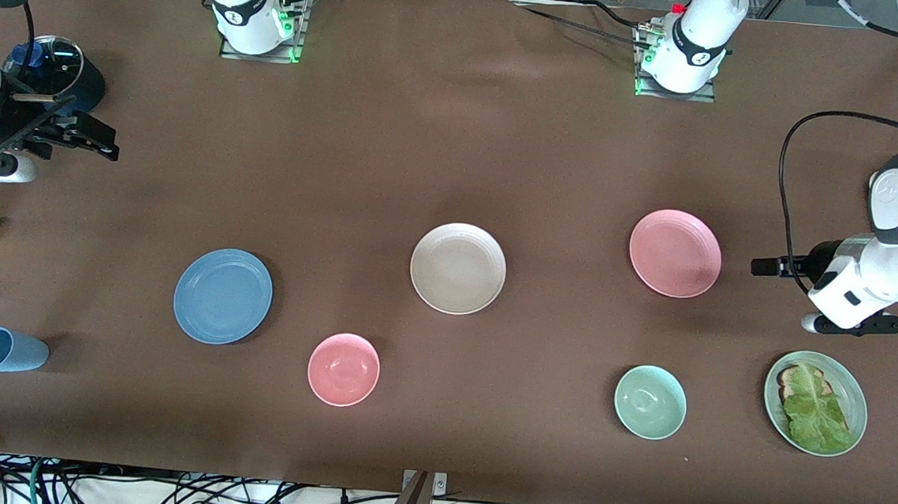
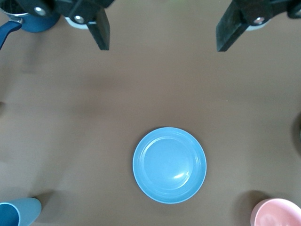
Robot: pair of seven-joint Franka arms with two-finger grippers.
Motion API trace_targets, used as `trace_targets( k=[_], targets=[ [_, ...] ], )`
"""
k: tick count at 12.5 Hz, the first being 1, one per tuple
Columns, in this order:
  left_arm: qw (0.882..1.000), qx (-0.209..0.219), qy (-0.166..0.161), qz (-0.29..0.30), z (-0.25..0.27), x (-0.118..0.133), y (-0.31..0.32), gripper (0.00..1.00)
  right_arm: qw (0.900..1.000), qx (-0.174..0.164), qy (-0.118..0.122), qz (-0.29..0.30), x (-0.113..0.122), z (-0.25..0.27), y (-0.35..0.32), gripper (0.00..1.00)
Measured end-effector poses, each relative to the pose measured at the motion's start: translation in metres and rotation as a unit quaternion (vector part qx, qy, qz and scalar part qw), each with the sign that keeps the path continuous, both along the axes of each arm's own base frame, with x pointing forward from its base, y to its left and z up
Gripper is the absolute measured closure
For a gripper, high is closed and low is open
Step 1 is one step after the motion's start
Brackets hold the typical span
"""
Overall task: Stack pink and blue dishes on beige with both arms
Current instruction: 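Reach the right gripper to the blue plate while the left gripper reaches pink, then grasp the pink plate rim with the left gripper while the right gripper lowers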
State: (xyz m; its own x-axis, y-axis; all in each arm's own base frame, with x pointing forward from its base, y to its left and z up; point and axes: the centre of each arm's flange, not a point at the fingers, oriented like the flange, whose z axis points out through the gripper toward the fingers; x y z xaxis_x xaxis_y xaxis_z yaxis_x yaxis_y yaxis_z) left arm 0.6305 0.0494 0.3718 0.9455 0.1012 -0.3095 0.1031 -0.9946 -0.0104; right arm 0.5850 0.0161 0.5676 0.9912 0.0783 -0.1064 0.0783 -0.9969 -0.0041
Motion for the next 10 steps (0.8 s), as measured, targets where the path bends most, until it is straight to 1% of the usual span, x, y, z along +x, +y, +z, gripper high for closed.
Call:
trace_targets(
  k=[1,3,4,6,10],
  targets=[
    [1.0,0.0,0.004,0.001,-0.012,0.0,0.002,0.0,1.0,-0.001,0.004,0.002,0.002,-0.004,0.0,0.0],
    [1.0,0.0,-0.007,0.001,-0.036,-0.005,0.001,0.0,1.0,-0.003,0.015,0.003,0.007,-0.018,0.0,0.0],
    [1.0,0.0,-0.014,0.0,-0.049,-0.012,-0.001,0.0,1.0,-0.003,0.022,0.003,0.011,-0.029,0.0,0.0],
    [1.0,0.001,-0.029,-0.001,-0.072,-0.032,-0.003,0.0,1.0,-0.004,0.029,0.004,0.026,-0.059,0.001,0.0],
    [0.997,0.005,-0.073,-0.002,-0.11,-0.074,-0.008,0.0,1.0,-0.008,0.027,0.005,0.052,-0.112,0.001,0.0]
  ],
)
